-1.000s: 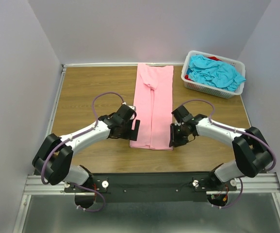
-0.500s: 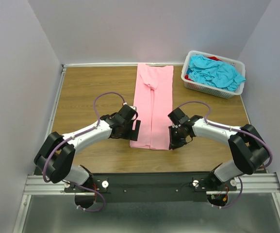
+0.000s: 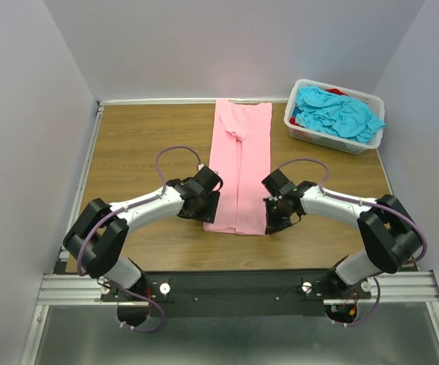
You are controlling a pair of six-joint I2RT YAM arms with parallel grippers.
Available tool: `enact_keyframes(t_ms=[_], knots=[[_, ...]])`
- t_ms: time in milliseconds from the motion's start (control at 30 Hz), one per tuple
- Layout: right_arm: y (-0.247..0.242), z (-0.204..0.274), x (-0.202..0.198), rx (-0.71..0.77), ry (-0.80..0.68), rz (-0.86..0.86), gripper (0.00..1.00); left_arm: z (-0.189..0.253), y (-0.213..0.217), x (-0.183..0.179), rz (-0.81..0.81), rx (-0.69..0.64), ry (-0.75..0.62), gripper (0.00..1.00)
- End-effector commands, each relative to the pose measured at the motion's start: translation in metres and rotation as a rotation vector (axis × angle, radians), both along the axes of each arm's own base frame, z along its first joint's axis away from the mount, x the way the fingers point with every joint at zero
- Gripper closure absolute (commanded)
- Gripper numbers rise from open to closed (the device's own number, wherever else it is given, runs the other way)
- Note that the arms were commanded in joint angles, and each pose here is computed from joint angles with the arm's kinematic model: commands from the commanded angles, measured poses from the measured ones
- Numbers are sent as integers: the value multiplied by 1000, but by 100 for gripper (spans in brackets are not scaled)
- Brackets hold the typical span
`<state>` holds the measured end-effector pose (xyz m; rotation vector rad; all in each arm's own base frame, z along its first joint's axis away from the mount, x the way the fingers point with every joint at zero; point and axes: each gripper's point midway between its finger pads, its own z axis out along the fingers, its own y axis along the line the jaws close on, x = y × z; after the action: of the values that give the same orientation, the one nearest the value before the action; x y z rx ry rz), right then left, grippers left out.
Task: Fold and stack the t-shirts
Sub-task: Fold the tshirt
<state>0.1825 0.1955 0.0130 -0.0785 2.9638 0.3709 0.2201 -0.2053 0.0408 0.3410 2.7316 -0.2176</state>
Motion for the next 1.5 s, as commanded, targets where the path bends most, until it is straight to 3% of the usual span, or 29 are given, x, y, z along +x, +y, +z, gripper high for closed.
enact_keyframes(t_ms=[0, 900, 1000, 1100, 1167, 1200, 1233, 1467], knots=[[-12, -12, -2, -85, -5, 12, 90, -6, 3, -4, 8, 54, 22, 42], [-13, -10, -3, -76, -25, 24, 91, -31, -1, -32, -23, 97, 117, 49], [-13, -8, -2, -75, -31, 23, 91, -33, -1, -35, -23, 98, 127, 64], [-12, -5, 1, -71, -44, 23, 91, -33, 0, -35, -24, 99, 127, 73], [-11, -1, 2, -61, -57, 21, 91, -32, 0, -35, -24, 97, 125, 87], [-9, 2, 4, -54, -65, 20, 91, -32, 0, -35, -26, 98, 127, 87], [-9, 2, 3, -54, -62, 23, 91, -32, 2, -37, -27, 100, 131, 96], [-10, 15, -18, -23, -21, 35, 98, -23, 8, -58, -36, 81, 149, 100]])
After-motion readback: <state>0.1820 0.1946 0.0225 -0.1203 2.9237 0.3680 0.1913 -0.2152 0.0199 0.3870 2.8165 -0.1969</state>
